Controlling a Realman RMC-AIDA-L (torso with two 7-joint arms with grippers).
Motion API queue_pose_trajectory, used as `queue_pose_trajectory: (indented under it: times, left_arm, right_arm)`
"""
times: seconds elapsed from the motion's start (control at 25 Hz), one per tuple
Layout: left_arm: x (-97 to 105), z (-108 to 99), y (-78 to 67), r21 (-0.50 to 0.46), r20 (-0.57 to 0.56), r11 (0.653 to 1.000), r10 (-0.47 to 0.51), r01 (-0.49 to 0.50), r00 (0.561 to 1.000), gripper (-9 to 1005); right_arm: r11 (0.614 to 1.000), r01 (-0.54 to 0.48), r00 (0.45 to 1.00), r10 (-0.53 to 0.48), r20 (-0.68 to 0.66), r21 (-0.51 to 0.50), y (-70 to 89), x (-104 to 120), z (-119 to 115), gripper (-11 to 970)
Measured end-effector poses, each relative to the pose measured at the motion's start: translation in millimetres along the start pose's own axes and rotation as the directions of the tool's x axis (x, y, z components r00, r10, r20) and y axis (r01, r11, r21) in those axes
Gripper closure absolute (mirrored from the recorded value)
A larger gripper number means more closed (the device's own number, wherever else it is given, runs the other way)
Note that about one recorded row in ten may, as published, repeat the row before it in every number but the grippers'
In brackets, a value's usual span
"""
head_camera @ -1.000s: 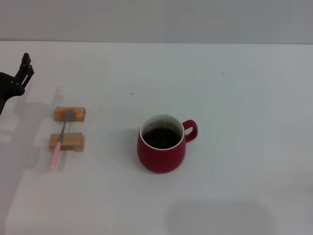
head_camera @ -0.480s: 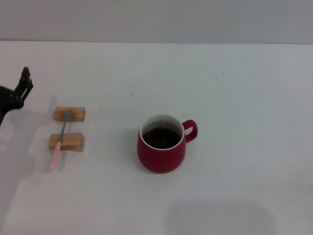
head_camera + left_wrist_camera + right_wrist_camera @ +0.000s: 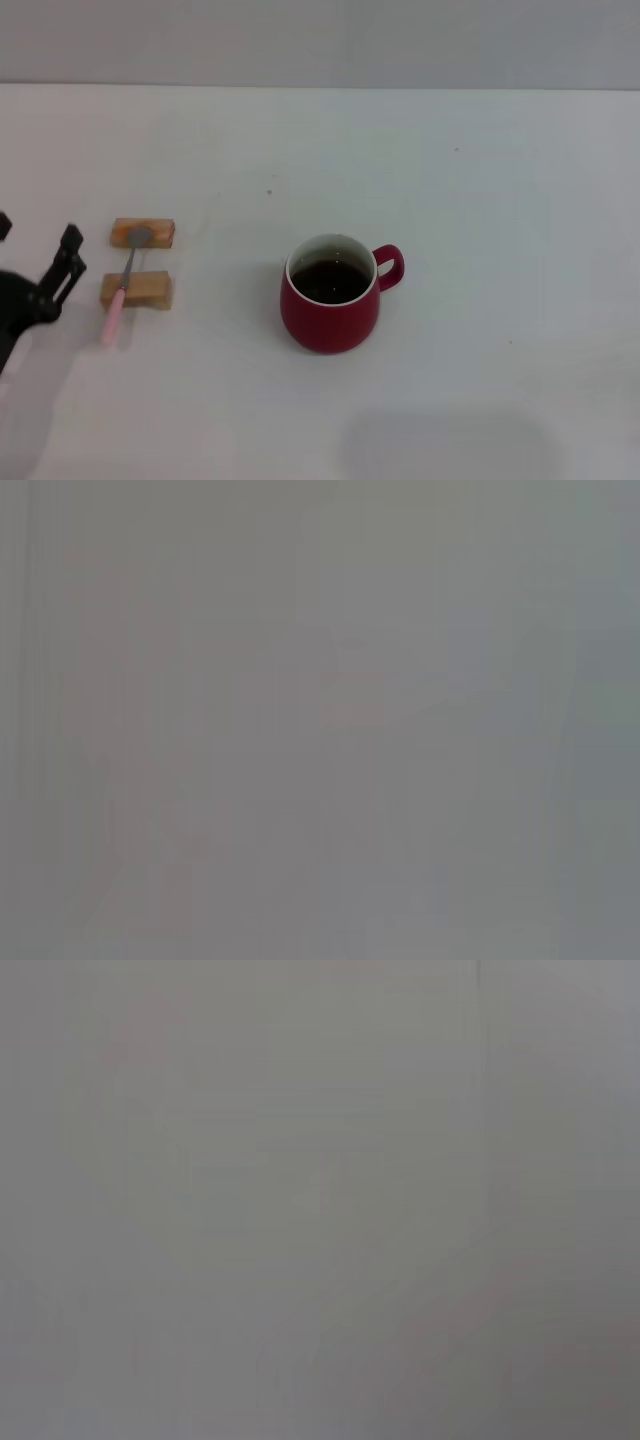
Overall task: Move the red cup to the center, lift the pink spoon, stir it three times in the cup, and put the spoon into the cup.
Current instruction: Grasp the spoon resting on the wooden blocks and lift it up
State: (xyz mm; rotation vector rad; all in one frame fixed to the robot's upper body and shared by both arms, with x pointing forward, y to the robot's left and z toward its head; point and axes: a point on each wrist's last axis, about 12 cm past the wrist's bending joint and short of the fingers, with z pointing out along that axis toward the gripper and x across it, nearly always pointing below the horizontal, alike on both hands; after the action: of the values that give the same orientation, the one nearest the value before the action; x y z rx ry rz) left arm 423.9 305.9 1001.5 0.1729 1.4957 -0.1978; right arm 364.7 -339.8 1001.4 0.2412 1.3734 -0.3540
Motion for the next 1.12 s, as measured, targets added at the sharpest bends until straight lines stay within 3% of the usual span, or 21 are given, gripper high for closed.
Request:
queue_pose_trajectory:
  times: [0.24, 0.48, 1.12]
  left_arm:
    - [7.8, -32.0, -18.5, 0.062, -0.034, 0.998, 0.013, -0.011, 0.999, 247]
    - [15.1, -43.9, -33.4, 0.154, -0.082, 0.988, 0.039, -0.026, 0.996, 251]
    - [23.3, -45.7, -28.1, 0.156, -0.145, 0.987, 0.067, -0.044, 0.987, 262]
  right_arm:
    - [1.0, 0.015, 1.0, -0.016, -0.013, -0.015, -1.4, 2.7, 7.5, 264]
    - [1.0, 0.016, 1.0, -0.016, -0.021, -0.022, -0.8, 3.6, 5.4, 265]
    - [0.998, -0.006, 1.0, 0.005, -0.009, -0.057, 5.9, 1.0, -3.4, 264]
